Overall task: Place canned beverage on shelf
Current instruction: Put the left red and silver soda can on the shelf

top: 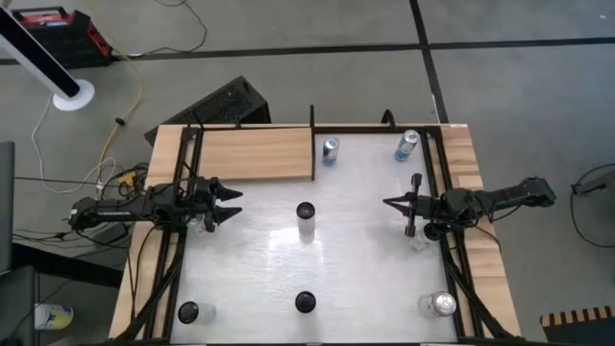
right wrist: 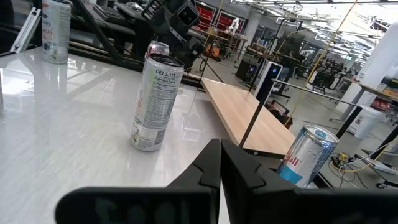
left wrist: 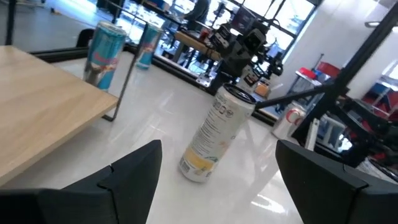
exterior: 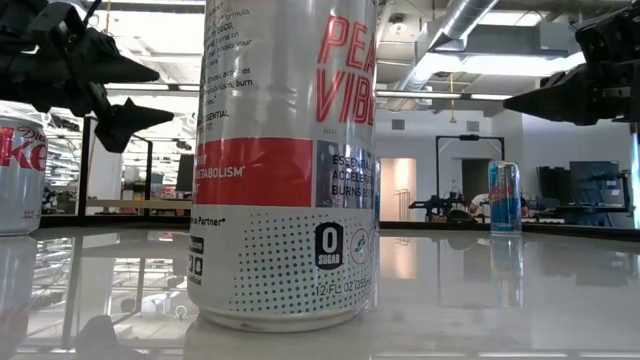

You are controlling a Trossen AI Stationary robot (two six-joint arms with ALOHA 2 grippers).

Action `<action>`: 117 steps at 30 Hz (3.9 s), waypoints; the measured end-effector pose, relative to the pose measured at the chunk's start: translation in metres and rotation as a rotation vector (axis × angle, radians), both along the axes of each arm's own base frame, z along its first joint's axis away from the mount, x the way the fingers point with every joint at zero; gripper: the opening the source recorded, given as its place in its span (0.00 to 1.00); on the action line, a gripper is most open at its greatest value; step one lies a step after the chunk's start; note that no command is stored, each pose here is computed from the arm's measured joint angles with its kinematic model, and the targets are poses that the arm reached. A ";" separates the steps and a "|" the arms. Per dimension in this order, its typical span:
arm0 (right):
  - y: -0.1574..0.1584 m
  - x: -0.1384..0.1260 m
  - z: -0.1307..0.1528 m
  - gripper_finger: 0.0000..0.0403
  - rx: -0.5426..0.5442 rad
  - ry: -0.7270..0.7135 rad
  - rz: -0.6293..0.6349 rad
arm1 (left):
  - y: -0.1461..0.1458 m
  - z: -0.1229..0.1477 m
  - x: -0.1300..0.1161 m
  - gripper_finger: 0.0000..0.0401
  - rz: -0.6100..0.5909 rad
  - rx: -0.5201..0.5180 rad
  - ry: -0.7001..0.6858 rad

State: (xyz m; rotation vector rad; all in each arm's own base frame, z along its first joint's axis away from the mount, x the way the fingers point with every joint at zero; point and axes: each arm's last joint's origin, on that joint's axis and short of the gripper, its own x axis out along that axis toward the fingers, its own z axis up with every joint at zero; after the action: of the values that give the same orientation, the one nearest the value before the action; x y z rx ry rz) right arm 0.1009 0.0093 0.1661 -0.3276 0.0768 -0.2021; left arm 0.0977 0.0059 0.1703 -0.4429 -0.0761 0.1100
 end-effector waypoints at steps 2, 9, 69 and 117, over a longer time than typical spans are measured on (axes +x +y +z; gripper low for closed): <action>0.000 0.000 0.000 0.08 -0.001 0.000 -0.002 | -0.001 0.001 0.000 0.75 -0.020 0.016 -0.011; 0.000 0.000 0.000 0.08 -0.147 0.031 0.003 | -0.001 0.007 -0.001 0.75 -0.022 0.063 -0.031; 0.025 0.111 0.197 0.17 0.052 0.003 0.054 | -0.003 0.146 -0.023 0.00 -0.122 0.160 0.522; 0.025 0.111 0.183 0.17 0.070 0.179 0.041 | -0.010 0.139 0.042 0.84 -0.272 0.084 1.537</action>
State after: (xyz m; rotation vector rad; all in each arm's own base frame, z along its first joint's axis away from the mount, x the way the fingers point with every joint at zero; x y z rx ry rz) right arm 0.2115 0.0343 0.3494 -0.2767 0.2534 -0.1289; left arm 0.1400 -0.0039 0.3096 -0.1888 1.4792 0.1535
